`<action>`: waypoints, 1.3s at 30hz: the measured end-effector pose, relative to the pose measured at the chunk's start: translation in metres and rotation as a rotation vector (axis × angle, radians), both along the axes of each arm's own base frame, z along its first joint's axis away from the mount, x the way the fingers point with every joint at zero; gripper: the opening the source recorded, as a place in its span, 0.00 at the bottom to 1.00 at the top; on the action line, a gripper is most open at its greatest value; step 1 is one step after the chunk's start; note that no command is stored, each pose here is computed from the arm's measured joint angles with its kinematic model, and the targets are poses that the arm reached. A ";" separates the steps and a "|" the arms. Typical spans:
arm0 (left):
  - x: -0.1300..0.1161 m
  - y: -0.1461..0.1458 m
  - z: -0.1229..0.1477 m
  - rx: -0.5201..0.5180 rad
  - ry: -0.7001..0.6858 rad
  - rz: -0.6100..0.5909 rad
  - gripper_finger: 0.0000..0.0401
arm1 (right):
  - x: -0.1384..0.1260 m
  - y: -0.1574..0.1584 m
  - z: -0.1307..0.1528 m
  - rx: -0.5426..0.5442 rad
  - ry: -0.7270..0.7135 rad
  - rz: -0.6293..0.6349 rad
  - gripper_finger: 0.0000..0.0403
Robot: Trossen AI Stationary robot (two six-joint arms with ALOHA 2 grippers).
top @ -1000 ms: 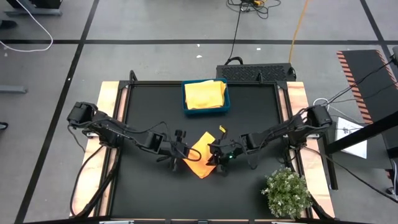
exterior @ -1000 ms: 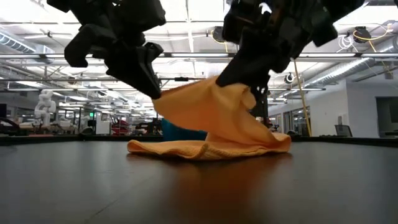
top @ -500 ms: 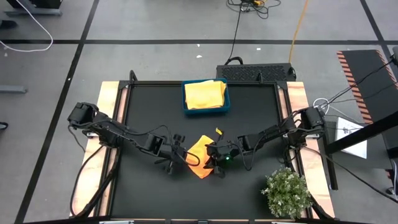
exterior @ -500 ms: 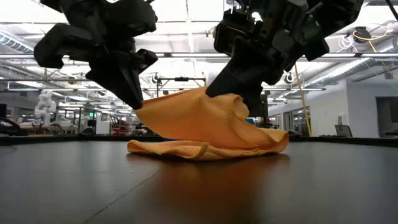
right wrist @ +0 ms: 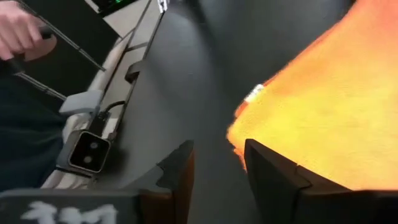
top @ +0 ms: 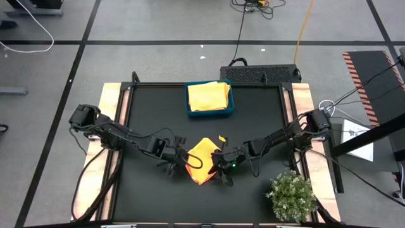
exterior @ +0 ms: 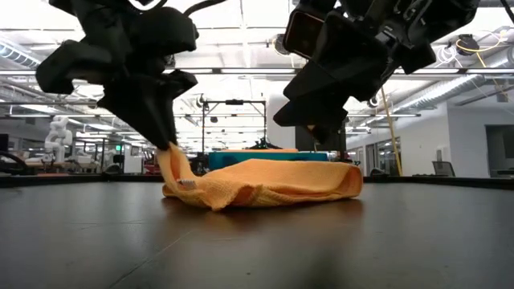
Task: Fold microfiber towels
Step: Fold the folded orange microfiber towel, then put the folded orange microfiber towel into the blue bin
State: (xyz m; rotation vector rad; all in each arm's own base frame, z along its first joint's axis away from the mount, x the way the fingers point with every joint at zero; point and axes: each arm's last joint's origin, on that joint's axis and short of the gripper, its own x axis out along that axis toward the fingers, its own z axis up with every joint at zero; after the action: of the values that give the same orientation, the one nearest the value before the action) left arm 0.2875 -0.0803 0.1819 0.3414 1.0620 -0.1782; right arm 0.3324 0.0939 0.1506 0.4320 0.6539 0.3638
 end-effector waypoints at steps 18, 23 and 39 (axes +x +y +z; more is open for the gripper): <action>0.006 0.005 0.031 -0.053 -0.225 0.075 0.19 | -0.010 -0.039 -0.013 -0.376 0.140 -0.221 0.28; 0.033 0.002 0.003 -0.160 -0.259 0.014 0.17 | -0.024 -0.053 -0.030 -0.428 0.210 -0.301 0.27; 0.060 -0.006 -0.040 -0.273 -0.296 0.055 0.13 | -0.030 -0.070 -0.019 -0.329 0.002 -0.313 0.27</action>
State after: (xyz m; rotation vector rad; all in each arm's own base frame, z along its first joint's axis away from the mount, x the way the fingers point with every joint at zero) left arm 0.3473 -0.0868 0.1416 0.0876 0.7421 -0.2132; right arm 0.3027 0.0244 0.1314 0.2141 0.6228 -0.0425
